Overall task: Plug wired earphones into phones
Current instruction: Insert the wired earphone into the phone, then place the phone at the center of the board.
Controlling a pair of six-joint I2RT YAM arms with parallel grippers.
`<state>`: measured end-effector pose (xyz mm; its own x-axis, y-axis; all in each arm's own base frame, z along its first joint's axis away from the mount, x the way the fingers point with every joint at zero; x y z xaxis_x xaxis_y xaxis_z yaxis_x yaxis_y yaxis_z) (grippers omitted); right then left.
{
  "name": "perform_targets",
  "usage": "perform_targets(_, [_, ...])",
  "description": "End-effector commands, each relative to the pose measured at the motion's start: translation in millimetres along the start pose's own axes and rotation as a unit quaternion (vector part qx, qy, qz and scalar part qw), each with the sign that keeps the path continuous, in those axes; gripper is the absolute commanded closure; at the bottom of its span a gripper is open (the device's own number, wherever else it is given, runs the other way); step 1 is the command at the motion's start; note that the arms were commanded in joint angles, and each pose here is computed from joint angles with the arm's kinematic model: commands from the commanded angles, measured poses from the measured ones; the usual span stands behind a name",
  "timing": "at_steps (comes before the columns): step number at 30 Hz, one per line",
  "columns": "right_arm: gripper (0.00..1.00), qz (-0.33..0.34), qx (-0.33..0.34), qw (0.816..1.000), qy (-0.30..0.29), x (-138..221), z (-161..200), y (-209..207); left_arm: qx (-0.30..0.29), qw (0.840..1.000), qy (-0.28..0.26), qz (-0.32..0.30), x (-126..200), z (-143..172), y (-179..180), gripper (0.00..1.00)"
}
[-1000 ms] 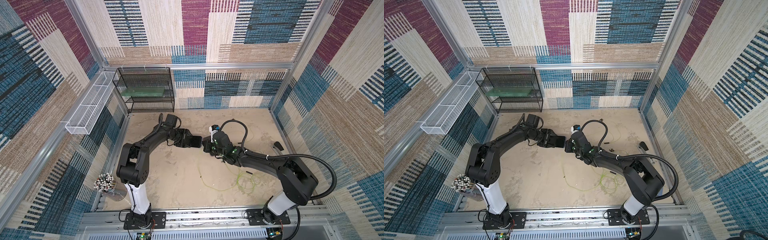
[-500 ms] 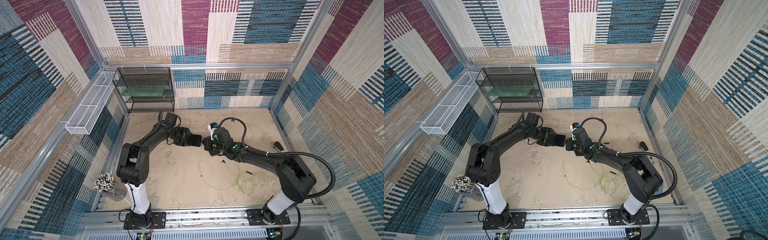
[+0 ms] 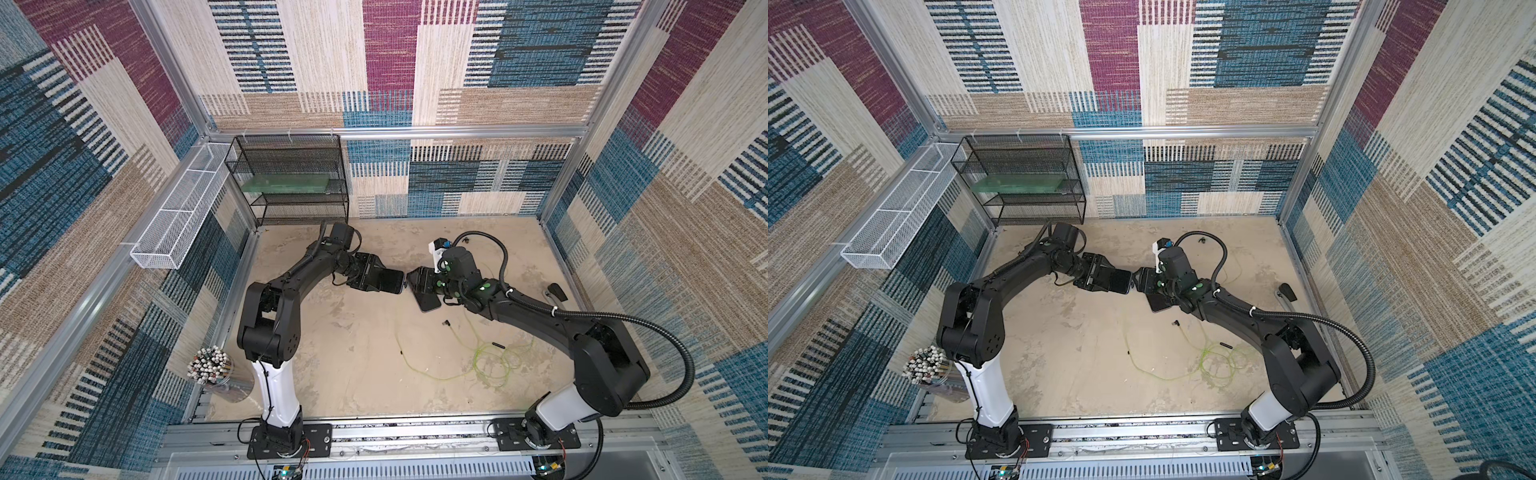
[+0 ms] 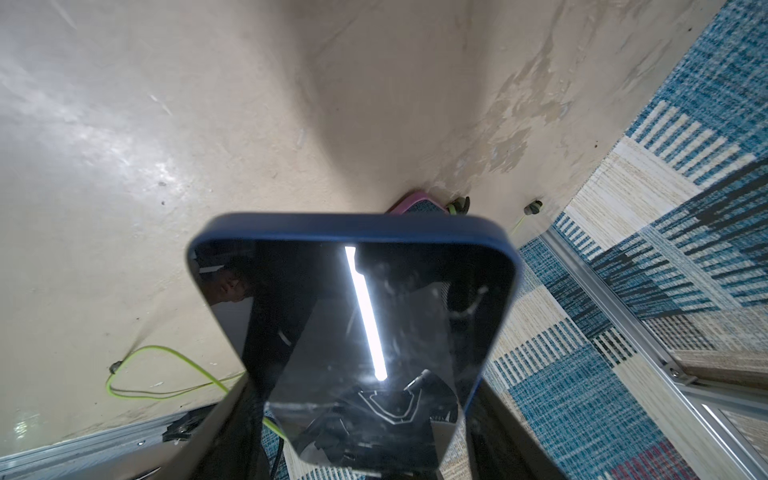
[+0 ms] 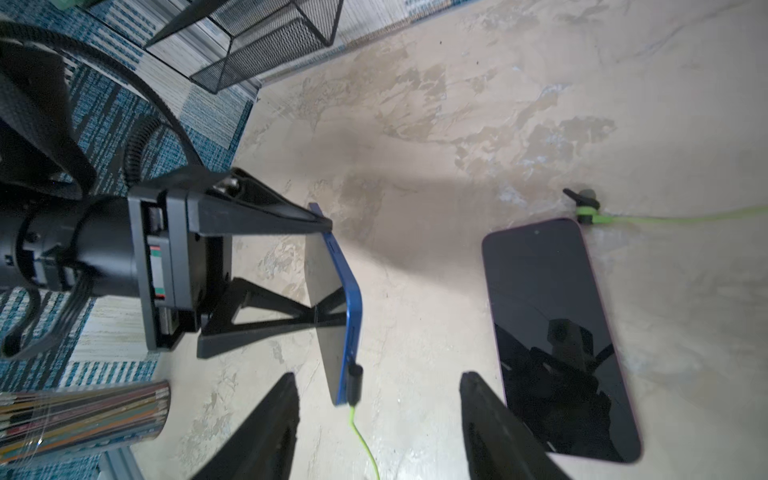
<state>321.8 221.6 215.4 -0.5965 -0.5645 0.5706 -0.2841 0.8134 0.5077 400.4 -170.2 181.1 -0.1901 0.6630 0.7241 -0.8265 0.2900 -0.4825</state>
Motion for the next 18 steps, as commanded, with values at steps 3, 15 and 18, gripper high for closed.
perform_targets(3, [0.26, 0.124, -0.017, 0.988, 0.086, 13.8, 7.6, -47.7, -0.093, 0.991, -0.058, -0.077, 10.8, -36.3, 4.6, 1.0])
perform_targets(15, [0.26, 0.257, -0.021, 0.932, 0.253, 35.0, 41.2, -91.8, -0.248, 0.934, -0.095, -0.239, 12.4, -70.4, 14.0, 0.92])
perform_targets(18, [0.52, 0.229, -0.011, 0.934, 0.273, 32.2, 55.9, -87.4, -0.251, 0.93, -0.091, -0.253, 8.0, -74.1, 20.6, 0.88])
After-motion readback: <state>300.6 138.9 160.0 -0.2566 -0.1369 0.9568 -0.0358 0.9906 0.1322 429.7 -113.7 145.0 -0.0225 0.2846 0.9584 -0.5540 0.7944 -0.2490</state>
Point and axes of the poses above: each gripper's point midway between its finger pads, its own x axis back along the fingers, its own y axis along the line the jaws close on, z = x × y, the point moved 8 cm from there along x, back along the fingers, and after that the axes turned 2 degrees about x, right-handed, at the moved point
